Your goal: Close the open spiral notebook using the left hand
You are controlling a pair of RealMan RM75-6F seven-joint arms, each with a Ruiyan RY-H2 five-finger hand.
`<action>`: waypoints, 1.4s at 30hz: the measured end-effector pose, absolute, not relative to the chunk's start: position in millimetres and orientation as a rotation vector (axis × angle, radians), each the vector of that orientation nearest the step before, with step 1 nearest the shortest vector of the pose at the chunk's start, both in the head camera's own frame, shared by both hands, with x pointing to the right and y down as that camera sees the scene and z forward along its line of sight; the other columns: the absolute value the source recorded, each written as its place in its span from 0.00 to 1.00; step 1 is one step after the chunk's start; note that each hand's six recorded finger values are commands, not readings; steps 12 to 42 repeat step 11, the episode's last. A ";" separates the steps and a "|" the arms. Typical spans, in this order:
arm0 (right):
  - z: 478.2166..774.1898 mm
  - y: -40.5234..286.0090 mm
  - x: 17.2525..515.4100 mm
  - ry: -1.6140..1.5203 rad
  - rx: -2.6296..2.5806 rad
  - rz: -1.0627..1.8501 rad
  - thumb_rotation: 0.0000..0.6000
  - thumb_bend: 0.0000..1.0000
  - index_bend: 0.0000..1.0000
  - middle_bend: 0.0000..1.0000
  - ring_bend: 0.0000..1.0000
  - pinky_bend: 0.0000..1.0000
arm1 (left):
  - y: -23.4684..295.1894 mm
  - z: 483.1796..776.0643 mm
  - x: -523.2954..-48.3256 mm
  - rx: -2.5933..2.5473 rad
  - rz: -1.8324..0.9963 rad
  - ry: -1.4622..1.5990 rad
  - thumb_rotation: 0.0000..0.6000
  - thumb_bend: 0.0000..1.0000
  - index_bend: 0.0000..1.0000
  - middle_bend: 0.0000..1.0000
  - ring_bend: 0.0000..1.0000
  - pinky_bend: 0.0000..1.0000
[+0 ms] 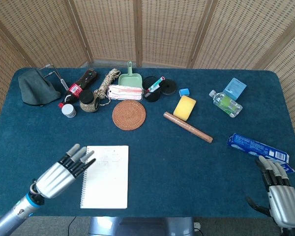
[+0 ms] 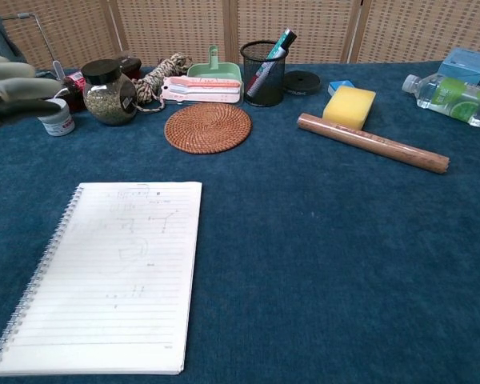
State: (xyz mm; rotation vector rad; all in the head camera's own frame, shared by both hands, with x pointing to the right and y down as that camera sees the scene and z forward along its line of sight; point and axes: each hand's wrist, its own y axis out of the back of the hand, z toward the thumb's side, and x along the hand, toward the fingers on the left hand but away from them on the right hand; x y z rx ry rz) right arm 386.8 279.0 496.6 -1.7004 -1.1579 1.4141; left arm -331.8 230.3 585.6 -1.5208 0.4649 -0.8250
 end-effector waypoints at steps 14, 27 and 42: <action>494.5 275.0 390.5 -1.168 -1.672 1.409 1.00 0.08 0.00 0.00 0.00 0.00 | 255.5 571.4 -406.1 -1.568 -1.262 0.819 1.00 0.44 0.00 0.00 0.00 0.00; 494.5 275.0 390.5 -1.168 -1.672 1.409 1.00 0.08 0.00 0.00 0.00 0.00 | 255.5 571.4 -406.1 -1.568 -1.262 0.819 1.00 0.44 0.00 0.00 0.00 0.00; 494.5 275.0 390.5 -1.168 -1.672 1.409 1.00 0.08 0.00 0.00 0.00 0.00 | 255.5 571.4 -406.1 -1.568 -1.262 0.819 1.00 0.44 0.00 0.00 0.00 0.00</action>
